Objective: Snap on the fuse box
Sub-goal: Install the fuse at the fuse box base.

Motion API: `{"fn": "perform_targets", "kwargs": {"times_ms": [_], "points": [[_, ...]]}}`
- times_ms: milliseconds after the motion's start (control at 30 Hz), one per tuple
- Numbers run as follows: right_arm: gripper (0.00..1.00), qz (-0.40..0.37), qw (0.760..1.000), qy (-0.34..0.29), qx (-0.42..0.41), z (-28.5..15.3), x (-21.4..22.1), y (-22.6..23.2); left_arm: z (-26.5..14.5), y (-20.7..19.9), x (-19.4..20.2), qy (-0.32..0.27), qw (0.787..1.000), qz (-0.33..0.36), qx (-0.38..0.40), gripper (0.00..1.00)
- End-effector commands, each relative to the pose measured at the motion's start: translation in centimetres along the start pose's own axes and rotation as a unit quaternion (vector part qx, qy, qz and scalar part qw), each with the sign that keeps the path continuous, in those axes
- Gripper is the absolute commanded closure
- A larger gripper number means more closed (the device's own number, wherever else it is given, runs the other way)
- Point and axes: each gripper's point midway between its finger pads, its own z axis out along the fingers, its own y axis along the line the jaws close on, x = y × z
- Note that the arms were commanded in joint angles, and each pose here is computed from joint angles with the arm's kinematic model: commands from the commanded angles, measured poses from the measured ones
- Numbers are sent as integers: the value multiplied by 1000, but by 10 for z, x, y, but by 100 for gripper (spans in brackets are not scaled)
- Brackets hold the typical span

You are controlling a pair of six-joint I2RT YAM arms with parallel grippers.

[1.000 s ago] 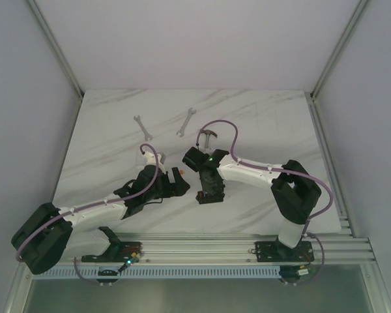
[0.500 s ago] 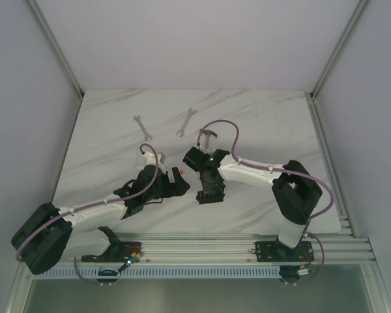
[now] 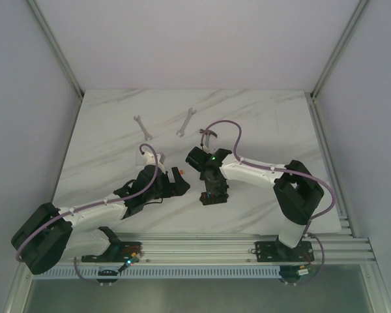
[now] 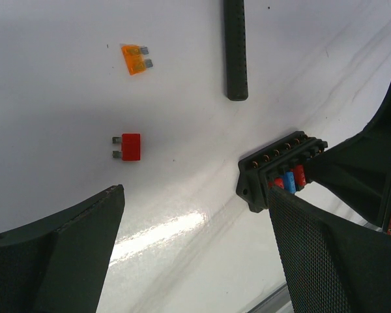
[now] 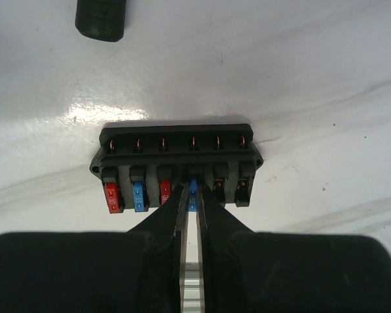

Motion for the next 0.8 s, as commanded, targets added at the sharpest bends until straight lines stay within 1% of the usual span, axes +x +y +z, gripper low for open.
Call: {"fn": "perform_targets", "kwargs": {"times_ms": [0,167,367,500,600,767], "points": [[100,-27,994,76,72,18,41,-35,-2,-4,-2,3,1000,-4,5,0],[100,-29,993,93,72,30,54,-36,-3,-4,-2,3,1000,-5,4,0],[100,-36,986,133,95,48,82,-50,-3,-3,-1,4,1000,-6,4,0],[100,-35,984,140,109,50,89,-60,-3,-3,0,4,1000,-7,5,0],[100,-37,986,122,109,43,78,-61,-4,-3,0,4,1000,-9,5,0],[100,-42,996,52,66,16,31,-37,-3,-7,0,8,1000,-10,11,0]]}}
